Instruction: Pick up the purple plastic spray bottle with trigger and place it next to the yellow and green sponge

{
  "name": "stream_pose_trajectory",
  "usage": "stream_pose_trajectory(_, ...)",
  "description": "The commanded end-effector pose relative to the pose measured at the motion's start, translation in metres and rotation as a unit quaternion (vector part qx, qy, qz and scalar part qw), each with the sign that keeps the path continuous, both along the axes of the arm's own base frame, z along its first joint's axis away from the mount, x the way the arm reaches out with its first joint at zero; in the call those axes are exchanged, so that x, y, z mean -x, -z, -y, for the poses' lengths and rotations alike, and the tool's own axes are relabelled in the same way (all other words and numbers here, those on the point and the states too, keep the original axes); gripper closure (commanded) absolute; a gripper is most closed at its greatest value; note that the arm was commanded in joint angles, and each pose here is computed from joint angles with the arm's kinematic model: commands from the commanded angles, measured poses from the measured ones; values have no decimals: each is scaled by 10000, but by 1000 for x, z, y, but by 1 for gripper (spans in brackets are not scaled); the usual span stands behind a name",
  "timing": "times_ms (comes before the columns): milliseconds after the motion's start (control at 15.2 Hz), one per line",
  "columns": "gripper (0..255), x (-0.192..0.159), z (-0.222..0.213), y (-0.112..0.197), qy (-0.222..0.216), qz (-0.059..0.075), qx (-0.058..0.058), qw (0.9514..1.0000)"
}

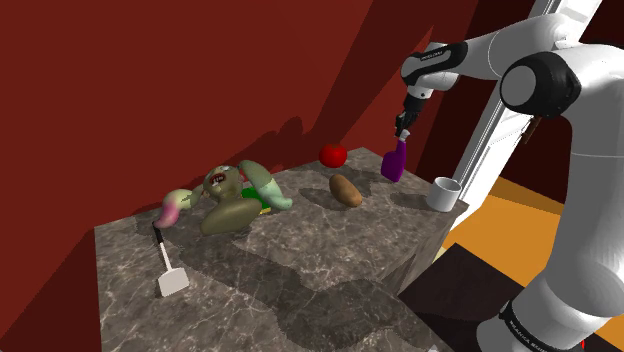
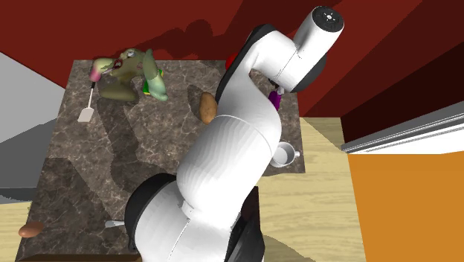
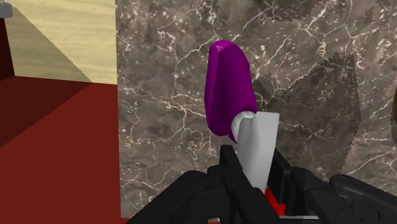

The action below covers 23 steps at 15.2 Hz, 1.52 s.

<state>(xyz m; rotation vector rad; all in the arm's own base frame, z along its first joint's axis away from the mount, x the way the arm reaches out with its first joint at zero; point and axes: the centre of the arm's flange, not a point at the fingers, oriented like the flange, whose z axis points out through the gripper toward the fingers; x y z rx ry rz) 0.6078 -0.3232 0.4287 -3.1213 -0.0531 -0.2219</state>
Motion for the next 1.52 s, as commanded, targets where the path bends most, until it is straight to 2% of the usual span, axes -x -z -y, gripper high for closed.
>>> stream_pose_trajectory(0,255,0,0,0,0,0,0,10000)
stream_pose_trajectory(1188,255,0,0,-94,0,0,0,10000)
stream_pose_trajectory(1452,255,-4,-53,-94,0,0,0,10000)
